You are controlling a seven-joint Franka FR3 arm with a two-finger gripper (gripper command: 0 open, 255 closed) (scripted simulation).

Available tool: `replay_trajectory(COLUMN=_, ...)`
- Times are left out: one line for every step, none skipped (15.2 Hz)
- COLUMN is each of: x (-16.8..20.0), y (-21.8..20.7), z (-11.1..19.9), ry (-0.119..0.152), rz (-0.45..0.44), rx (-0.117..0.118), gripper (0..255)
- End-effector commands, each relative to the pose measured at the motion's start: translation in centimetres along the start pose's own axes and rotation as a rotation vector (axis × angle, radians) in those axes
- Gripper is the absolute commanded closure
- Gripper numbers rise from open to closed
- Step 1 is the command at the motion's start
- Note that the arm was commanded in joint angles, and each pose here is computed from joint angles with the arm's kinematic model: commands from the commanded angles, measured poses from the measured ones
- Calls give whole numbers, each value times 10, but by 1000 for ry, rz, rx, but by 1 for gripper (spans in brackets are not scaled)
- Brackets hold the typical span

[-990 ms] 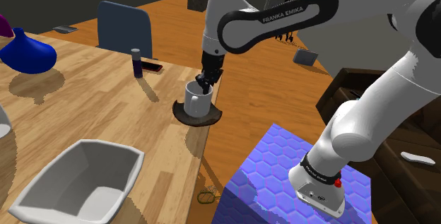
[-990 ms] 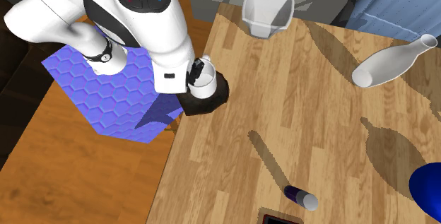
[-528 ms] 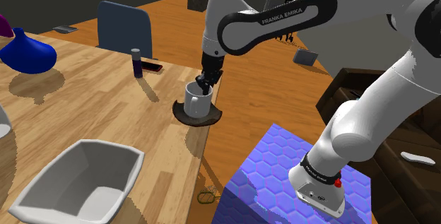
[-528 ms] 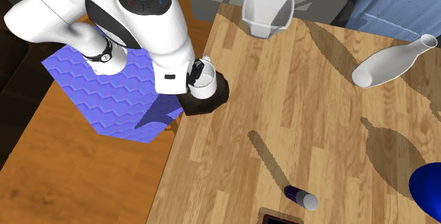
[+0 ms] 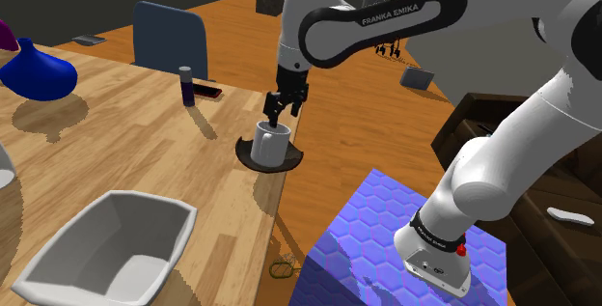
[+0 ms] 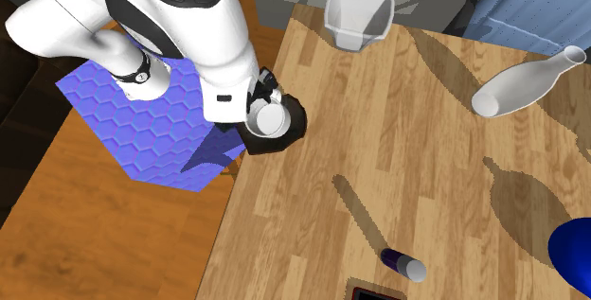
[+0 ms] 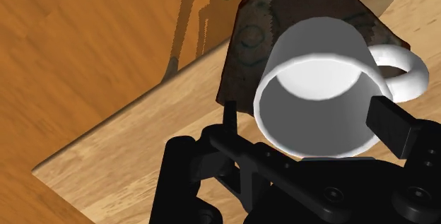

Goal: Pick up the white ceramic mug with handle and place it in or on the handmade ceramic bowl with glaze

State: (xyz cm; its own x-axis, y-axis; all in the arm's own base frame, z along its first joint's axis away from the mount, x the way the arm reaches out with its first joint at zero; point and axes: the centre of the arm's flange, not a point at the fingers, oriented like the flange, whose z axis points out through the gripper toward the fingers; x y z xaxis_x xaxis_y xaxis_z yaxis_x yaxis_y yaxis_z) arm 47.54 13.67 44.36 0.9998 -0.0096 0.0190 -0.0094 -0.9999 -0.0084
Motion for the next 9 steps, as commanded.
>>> replay_trajectory(x=1, y=0, z=-24, ry=-1, rz=0, rx=0, gripper=0)
replay_trajectory(x=1, y=-1, z=-35, ry=-1, rz=0, rx=0, gripper=0)
replay_trajectory(x=1, y=-1, z=-35, ry=-1, rz=0, rx=0, gripper=0)
replay_trajectory(x=1, y=0, z=-35, ry=-1, rz=0, rx=0, gripper=0)
replay_trajectory(x=1, y=0, z=-35, ry=-1, rz=0, rx=0, gripper=0)
replay_trajectory(x=1, y=0, z=-35, ry=-1, rz=0, rx=0, gripper=0)
replay_trajectory(x=1, y=-1, z=-35, ry=-1, rz=0, rx=0, gripper=0)
replay_trajectory(x=1, y=-1, z=-35, ry=-1, rz=0, rx=0, gripper=0)
replay_trajectory(x=1, y=-1, z=-35, ry=-1, rz=0, rx=0, gripper=0)
